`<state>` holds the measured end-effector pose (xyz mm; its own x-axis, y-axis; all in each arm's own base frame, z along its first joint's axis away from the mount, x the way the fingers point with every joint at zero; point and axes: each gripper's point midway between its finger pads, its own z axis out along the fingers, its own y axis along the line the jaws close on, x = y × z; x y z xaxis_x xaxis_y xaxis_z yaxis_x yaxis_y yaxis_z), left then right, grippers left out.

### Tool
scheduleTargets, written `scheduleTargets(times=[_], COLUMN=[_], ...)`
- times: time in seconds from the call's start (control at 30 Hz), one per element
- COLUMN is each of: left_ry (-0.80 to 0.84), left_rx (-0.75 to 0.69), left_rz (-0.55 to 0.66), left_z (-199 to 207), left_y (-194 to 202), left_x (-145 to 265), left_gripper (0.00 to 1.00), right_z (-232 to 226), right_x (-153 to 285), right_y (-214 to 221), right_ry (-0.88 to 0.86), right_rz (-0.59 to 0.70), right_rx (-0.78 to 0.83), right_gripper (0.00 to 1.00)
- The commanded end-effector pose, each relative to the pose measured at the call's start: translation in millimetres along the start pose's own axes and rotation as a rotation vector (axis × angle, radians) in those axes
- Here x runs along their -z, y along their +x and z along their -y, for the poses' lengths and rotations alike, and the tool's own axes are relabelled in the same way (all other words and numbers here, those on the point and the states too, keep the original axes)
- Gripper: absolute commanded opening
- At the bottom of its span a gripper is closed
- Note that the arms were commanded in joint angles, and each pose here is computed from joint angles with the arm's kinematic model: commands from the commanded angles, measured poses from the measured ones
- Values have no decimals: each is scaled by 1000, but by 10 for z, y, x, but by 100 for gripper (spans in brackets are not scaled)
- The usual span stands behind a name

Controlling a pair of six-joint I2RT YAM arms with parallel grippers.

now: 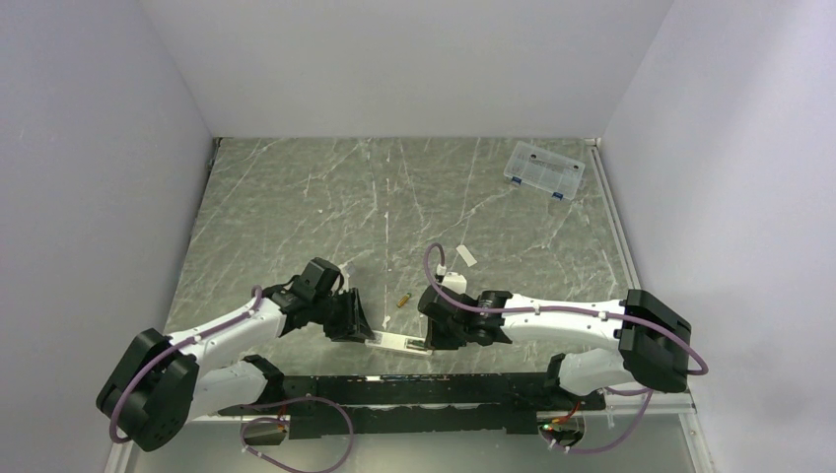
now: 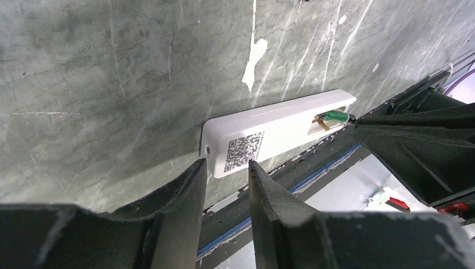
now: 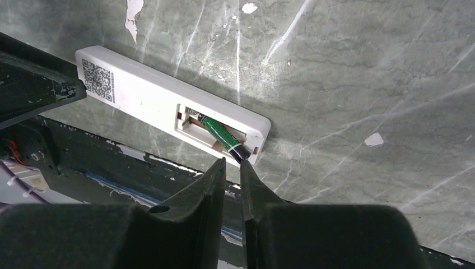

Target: Load the batteries into the remote control

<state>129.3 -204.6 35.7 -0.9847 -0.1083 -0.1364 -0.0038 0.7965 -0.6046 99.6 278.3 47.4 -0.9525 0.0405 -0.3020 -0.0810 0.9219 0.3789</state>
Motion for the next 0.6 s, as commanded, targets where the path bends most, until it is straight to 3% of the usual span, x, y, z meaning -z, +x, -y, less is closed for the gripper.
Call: scheduleTargets(times=[0.0,0.57], left_ry=[24,27], left_rx=[-12,-15], left_rz=[-1,-14], left_z=[46,50], left_y=[-6,7], left_x=[-23,-47], left_gripper=[39,39], right_z=[8,5], right_x=[-5,-37], right_y=[1,-2], right_ry=[6,13], right_rz=[4,5], right_rx=[-16,-19], right_gripper=[17,15])
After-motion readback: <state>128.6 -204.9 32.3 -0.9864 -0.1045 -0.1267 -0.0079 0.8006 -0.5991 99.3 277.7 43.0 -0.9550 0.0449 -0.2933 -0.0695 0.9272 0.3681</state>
